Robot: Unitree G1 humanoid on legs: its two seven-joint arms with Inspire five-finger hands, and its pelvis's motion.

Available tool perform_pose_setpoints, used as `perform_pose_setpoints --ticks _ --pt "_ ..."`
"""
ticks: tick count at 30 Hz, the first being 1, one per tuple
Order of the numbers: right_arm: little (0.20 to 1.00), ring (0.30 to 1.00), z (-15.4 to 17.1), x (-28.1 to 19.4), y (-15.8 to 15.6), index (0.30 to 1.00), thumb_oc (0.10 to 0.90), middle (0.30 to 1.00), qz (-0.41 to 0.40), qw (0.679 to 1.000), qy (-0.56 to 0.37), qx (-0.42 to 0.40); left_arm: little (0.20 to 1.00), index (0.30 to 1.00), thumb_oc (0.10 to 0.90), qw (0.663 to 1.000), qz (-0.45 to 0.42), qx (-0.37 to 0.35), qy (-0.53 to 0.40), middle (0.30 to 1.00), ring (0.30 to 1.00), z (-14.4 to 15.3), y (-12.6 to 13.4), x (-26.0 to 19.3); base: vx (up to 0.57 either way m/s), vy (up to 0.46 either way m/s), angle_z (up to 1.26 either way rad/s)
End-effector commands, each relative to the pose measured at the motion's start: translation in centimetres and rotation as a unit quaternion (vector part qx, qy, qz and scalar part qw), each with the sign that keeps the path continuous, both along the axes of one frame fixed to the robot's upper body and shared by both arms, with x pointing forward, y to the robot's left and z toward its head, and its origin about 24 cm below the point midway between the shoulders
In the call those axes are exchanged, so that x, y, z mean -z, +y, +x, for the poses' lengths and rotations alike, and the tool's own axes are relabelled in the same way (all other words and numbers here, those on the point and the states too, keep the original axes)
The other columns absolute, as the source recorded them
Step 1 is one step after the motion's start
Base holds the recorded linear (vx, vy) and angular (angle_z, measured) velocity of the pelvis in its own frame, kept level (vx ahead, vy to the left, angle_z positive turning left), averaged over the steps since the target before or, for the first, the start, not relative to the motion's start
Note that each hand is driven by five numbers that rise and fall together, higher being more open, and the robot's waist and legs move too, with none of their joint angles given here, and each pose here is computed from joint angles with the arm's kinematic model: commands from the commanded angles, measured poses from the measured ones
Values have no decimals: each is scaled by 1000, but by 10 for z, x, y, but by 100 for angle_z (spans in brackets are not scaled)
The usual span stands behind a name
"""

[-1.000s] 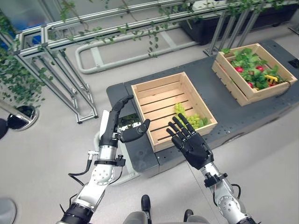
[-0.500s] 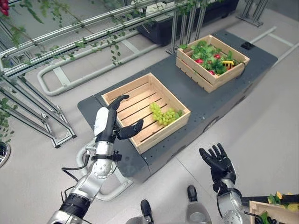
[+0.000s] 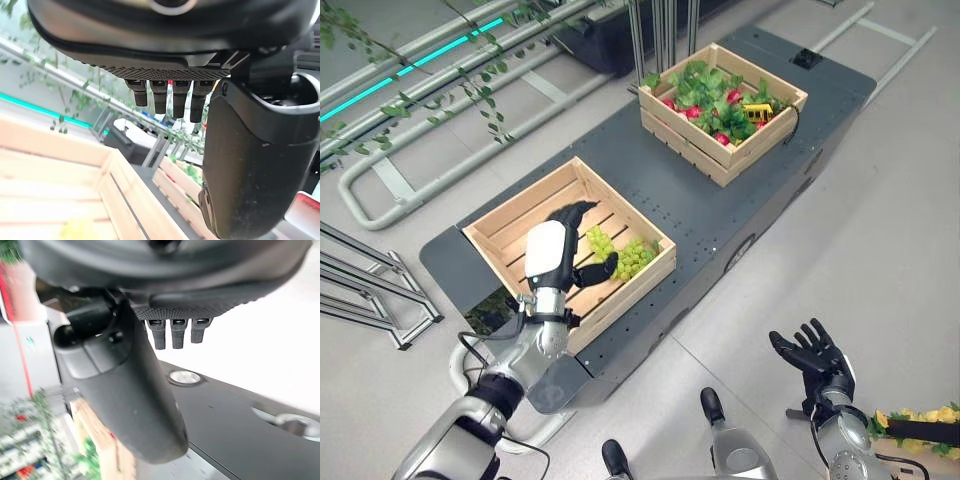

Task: Pick up the fruits from the basket on one side to the basket on the other side

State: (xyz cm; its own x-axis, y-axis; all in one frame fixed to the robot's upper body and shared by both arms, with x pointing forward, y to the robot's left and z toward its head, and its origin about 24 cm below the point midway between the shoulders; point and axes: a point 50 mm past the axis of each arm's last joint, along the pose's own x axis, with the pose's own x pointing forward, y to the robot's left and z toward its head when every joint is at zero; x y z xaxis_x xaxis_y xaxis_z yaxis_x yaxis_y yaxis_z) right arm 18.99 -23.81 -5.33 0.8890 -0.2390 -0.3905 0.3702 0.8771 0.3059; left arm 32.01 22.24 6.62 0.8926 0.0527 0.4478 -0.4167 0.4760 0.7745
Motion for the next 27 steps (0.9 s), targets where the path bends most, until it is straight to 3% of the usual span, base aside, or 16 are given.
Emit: perform_pose_setpoints --ticks 1,10,21,27 --pt "900 900 28 -30 24 900 800 900 5 990 -102 -100 900 900 800 984 53 -39 -167 900 900 24 25 -80 -85 44 3" --pt "900 900 45 -48 23 900 800 900 -13 976 -150 -158 900 900 800 957 103 -137 -232 900 900 40 47 -131 -85 52 -2" --pt "900 900 54 -61 20 900 800 900 -22 971 -176 -158 900 900 800 939 245 -157 -182 900 900 50 54 -165 -30 6 2" --pt "900 900 56 -63 21 900 800 900 -20 971 -184 -154 900 900 800 924 272 -172 -208 900 900 51 51 -178 -2 -4 1"
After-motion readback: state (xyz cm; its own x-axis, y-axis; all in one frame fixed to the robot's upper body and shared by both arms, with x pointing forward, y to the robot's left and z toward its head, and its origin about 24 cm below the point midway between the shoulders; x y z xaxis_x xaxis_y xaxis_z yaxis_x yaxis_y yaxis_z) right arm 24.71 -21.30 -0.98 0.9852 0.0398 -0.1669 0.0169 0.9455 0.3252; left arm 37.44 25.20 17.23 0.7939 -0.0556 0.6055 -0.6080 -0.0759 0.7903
